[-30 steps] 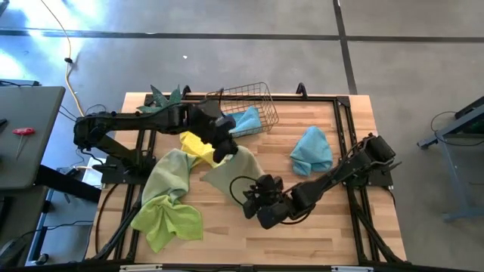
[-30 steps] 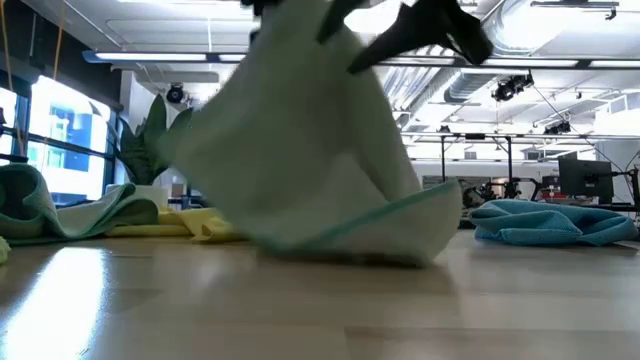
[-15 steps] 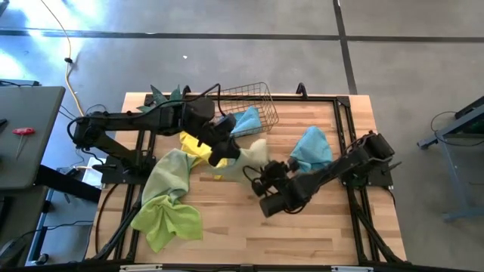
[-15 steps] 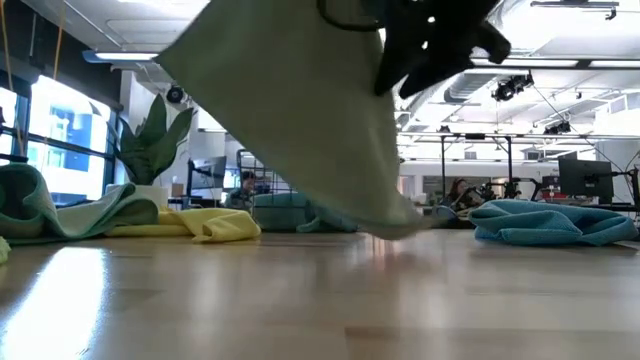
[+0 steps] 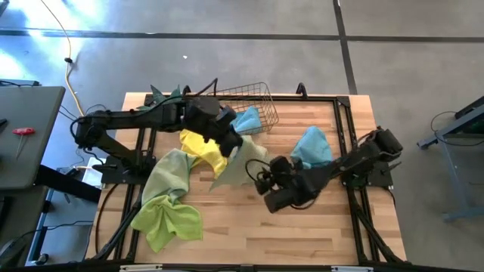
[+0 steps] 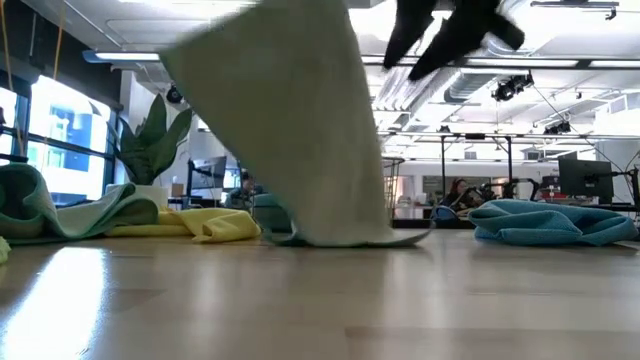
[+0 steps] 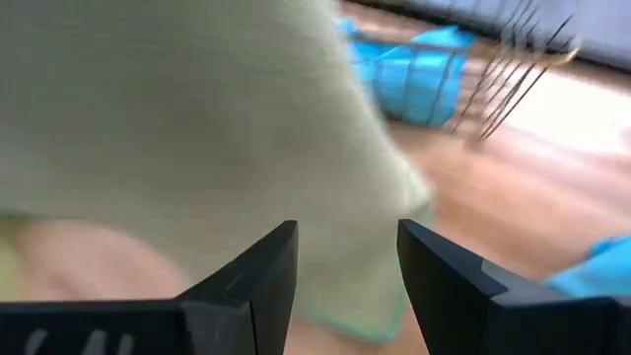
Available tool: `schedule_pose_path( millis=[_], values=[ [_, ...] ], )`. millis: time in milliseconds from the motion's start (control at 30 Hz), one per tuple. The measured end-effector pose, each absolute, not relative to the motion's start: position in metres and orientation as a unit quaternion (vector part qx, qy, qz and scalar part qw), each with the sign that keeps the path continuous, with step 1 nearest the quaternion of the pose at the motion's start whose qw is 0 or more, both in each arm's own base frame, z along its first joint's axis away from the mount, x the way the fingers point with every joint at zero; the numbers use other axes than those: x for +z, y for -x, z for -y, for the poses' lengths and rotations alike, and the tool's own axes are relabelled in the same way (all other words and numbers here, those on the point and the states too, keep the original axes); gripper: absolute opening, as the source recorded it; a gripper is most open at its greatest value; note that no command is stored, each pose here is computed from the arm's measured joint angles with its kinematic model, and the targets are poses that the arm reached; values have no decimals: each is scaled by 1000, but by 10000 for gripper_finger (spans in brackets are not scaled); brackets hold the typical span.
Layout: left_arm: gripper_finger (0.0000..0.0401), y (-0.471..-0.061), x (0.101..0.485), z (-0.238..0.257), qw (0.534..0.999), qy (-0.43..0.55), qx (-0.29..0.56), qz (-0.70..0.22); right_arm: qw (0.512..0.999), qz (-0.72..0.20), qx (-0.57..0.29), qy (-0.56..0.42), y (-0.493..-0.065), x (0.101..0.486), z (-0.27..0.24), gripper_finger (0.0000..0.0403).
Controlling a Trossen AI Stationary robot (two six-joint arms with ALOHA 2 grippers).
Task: Fold microfiber towels
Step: Fold the right light blue microfiber cloth
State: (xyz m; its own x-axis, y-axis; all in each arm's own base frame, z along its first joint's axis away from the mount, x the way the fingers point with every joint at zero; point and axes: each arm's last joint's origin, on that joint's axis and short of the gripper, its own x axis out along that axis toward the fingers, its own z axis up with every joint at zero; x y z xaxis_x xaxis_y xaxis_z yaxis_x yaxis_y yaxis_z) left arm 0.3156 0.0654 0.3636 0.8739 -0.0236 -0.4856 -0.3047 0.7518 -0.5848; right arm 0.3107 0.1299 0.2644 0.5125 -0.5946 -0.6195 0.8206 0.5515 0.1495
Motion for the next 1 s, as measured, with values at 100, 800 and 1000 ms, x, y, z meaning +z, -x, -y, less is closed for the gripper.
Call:
schedule_pose_path(
  millis=[100, 800, 1000],
  values=[
    [0, -326, 346, -72, 898, 330, 121, -264, 851, -192, -403, -277, -299, 282, -146, 167],
    [0, -388, 268, -58, 907, 227, 72, -346, 796, -95, -446, -398, -321, 280, -122, 167],
    [0, -364, 283, -79, 915, 133, 56, -376, 805, -116, -432, -389, -313, 279, -136, 167]
  ],
)
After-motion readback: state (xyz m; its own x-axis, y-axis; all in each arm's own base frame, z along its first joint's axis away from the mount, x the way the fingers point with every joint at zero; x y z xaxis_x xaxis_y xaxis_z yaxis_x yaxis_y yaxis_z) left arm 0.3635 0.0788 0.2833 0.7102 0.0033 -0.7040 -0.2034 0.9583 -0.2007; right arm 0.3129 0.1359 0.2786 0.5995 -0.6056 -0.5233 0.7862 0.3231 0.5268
